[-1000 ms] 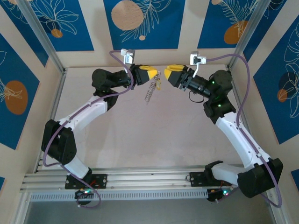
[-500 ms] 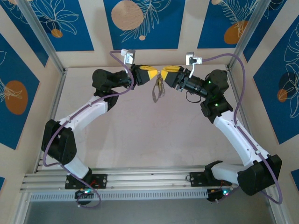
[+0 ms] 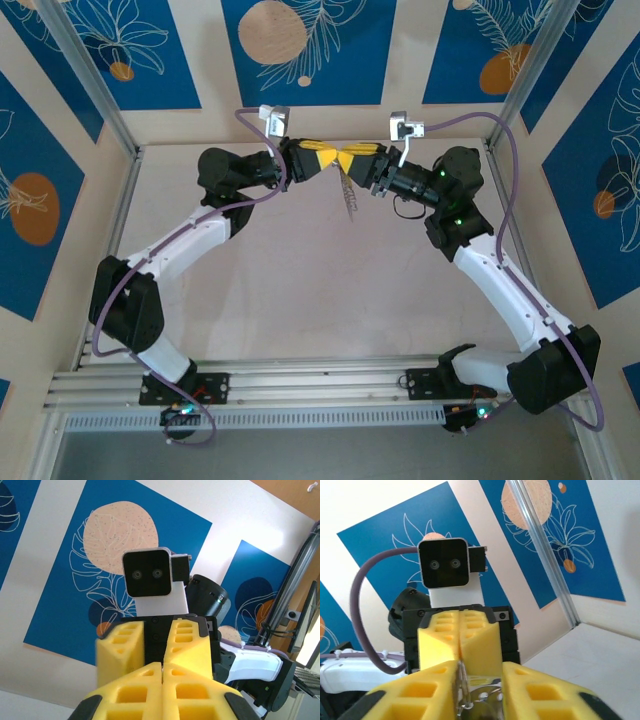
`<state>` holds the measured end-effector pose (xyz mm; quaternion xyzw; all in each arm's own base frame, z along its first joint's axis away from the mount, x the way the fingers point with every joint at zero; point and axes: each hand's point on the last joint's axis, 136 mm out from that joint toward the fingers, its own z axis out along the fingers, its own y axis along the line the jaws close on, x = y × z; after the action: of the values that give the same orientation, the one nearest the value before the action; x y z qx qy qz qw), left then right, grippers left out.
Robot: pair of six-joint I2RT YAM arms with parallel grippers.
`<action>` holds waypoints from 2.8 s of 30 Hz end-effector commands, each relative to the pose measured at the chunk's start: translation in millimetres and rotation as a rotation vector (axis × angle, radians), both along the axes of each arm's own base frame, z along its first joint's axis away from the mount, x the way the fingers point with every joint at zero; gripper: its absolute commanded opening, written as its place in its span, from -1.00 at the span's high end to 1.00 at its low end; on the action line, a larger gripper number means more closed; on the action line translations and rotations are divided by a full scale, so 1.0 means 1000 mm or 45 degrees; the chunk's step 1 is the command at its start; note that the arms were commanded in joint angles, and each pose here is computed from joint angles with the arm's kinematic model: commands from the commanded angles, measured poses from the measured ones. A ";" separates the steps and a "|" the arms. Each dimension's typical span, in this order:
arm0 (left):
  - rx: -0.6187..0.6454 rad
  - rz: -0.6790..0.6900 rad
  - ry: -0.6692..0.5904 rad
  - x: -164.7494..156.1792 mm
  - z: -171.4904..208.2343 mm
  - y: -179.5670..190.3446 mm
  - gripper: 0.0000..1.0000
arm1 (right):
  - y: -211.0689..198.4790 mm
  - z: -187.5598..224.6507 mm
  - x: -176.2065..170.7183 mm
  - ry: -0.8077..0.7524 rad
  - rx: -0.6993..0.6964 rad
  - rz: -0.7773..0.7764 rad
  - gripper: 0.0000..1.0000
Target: Put the keys on the keyring
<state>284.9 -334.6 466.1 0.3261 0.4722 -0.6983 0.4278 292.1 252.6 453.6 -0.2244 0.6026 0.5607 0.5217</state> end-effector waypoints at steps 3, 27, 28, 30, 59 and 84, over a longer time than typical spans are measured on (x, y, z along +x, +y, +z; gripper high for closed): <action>-0.056 -0.021 -0.090 -0.016 0.017 0.002 1.00 | 0.000 0.001 -0.001 -0.005 -0.024 -0.005 1.00; 0.373 0.029 -0.244 -0.012 -0.015 0.022 -0.22 | -0.015 -0.025 -0.011 0.020 -0.669 0.096 1.00; 0.389 0.030 -0.247 -0.012 -0.017 0.022 -0.23 | -0.015 -0.026 -0.011 0.021 -0.682 0.089 1.00; 0.410 0.017 -0.248 -0.012 -0.020 0.021 -0.24 | -0.014 -0.027 -0.010 0.017 -0.697 0.085 1.00; 0.447 -0.118 -0.202 -0.016 -0.040 0.002 0.05 | 0.003 -0.028 -0.023 -0.022 -0.720 0.147 1.00; 0.416 -0.128 -0.225 -0.022 -0.044 -0.012 1.00 | -0.006 -0.021 -0.017 -0.022 -0.635 0.081 0.64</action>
<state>270.9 -340.6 416.8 0.4624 0.5425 -0.5981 0.3662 274.0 252.3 418.0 -0.3854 0.7243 0.3983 0.4101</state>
